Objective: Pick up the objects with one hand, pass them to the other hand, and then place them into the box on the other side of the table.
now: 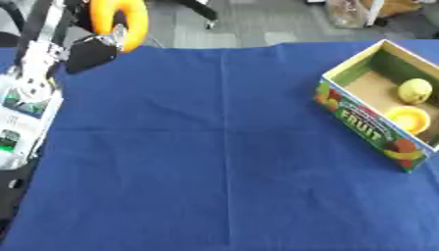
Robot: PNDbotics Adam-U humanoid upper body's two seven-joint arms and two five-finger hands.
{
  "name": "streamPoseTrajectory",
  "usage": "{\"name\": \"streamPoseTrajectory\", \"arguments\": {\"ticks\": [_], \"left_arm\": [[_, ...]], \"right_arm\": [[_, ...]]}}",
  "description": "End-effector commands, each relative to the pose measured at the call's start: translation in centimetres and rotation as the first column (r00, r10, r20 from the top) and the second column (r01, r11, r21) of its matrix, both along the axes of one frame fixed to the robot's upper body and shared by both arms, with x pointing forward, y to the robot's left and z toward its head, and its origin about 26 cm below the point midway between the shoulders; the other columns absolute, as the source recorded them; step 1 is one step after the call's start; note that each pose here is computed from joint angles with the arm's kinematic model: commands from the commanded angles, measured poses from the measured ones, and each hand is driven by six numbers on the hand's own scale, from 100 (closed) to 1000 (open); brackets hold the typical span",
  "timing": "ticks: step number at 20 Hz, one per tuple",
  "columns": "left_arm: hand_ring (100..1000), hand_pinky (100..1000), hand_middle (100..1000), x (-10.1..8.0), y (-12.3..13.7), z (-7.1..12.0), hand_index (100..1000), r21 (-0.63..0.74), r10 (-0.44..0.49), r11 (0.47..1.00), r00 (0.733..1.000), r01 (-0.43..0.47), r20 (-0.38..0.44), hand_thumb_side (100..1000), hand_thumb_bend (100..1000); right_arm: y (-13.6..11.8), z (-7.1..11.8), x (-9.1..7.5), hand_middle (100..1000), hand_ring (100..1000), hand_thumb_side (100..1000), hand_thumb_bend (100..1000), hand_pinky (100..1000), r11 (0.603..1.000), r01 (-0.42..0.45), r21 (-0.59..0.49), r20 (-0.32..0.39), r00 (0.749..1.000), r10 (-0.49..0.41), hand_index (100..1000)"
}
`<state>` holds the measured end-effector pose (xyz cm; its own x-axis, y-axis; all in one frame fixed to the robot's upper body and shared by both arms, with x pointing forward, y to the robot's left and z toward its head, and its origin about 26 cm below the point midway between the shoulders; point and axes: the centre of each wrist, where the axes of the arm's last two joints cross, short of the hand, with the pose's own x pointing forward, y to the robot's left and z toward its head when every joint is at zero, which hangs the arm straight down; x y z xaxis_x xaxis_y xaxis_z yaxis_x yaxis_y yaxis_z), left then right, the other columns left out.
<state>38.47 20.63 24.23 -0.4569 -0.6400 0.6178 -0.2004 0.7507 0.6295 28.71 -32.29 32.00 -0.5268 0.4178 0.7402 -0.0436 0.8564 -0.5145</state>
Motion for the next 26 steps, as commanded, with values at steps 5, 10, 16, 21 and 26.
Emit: {"name": "streamPoseTrajectory", "arguments": {"ticks": [5,10,16,21,26], "left_arm": [[484,606,446,0.3,-1.8,-0.4,382,-0.016,-0.024,1.0,0.998,0.025,0.066,228,100],[482,605,444,0.6,-3.4,-1.8,381,-0.075,-0.053,0.995,0.991,0.062,0.125,269,100],[483,606,445,1.2,-4.9,-3.5,382,-0.108,-0.085,0.989,0.984,0.102,0.157,281,100],[481,606,444,1.5,-6.0,-4.5,381,-0.123,-0.112,0.983,0.981,0.133,0.161,298,100],[480,606,443,1.5,-6.9,-5.7,380,-0.153,-0.139,0.975,0.979,0.162,0.15,314,100]], "right_arm": [[2.2,4.7,-0.9,884,880,350,301,763,0.942,-0.062,-0.329,0.049,0.995,0.082,881],[4.5,6.1,-0.8,867,872,323,346,772,0.872,-0.101,-0.48,0.042,0.99,0.138,874],[6.6,5.6,-0.3,861,867,310,379,776,0.806,-0.089,-0.585,0.043,0.989,0.14,872],[8.0,4.8,0.1,860,866,315,396,778,0.753,-0.088,-0.653,0.02,0.991,0.133,878],[9.1,4.2,0.3,857,864,284,426,774,0.73,-0.08,-0.679,0.001,0.994,0.109,877]]}}
